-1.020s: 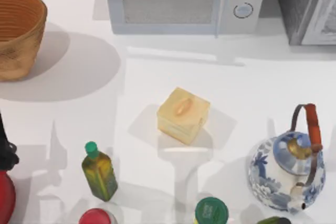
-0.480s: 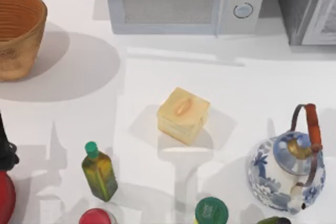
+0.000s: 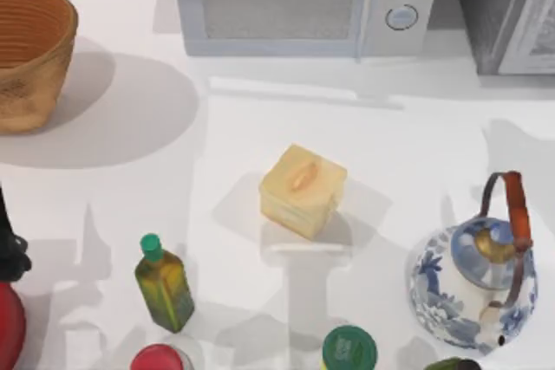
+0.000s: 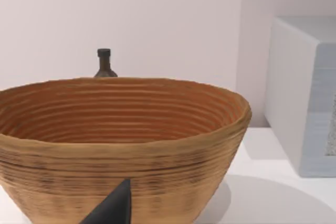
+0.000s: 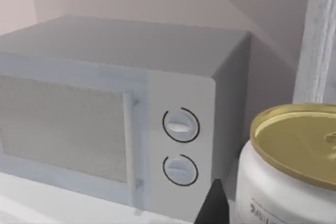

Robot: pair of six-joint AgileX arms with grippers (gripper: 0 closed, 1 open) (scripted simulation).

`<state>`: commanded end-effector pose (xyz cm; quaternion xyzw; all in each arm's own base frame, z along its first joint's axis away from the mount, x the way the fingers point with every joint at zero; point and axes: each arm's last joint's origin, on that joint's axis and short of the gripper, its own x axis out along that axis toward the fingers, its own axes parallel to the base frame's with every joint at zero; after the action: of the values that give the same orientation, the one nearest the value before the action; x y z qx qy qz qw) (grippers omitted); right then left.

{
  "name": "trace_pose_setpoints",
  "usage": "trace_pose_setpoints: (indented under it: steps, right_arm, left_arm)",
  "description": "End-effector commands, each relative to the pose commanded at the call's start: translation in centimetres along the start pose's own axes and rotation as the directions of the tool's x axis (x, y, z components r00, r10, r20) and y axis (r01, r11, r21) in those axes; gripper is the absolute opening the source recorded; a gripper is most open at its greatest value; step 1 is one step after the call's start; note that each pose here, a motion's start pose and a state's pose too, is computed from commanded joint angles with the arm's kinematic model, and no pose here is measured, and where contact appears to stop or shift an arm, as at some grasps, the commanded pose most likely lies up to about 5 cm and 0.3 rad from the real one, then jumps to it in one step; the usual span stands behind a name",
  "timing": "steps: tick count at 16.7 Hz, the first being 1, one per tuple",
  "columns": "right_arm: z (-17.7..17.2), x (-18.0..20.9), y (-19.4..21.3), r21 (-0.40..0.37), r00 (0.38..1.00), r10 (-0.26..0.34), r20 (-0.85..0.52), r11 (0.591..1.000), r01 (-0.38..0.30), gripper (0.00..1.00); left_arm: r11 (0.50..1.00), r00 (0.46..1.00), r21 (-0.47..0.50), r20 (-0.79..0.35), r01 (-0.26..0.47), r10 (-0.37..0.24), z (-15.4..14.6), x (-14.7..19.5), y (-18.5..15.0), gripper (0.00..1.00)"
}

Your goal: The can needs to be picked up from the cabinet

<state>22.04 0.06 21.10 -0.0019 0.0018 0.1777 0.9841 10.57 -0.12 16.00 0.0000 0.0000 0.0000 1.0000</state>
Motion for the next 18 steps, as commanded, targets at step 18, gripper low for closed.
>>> trace_pose_setpoints:
  steps: [18]
  right_arm:
    - [-16.0,11.6,-5.8,0.002,0.917,0.398,0.006,0.917,-0.398,0.00]
  left_arm:
    - [1.000,1.000,0.000,0.000,0.000,0.000,0.0,0.0,0.0,1.00]
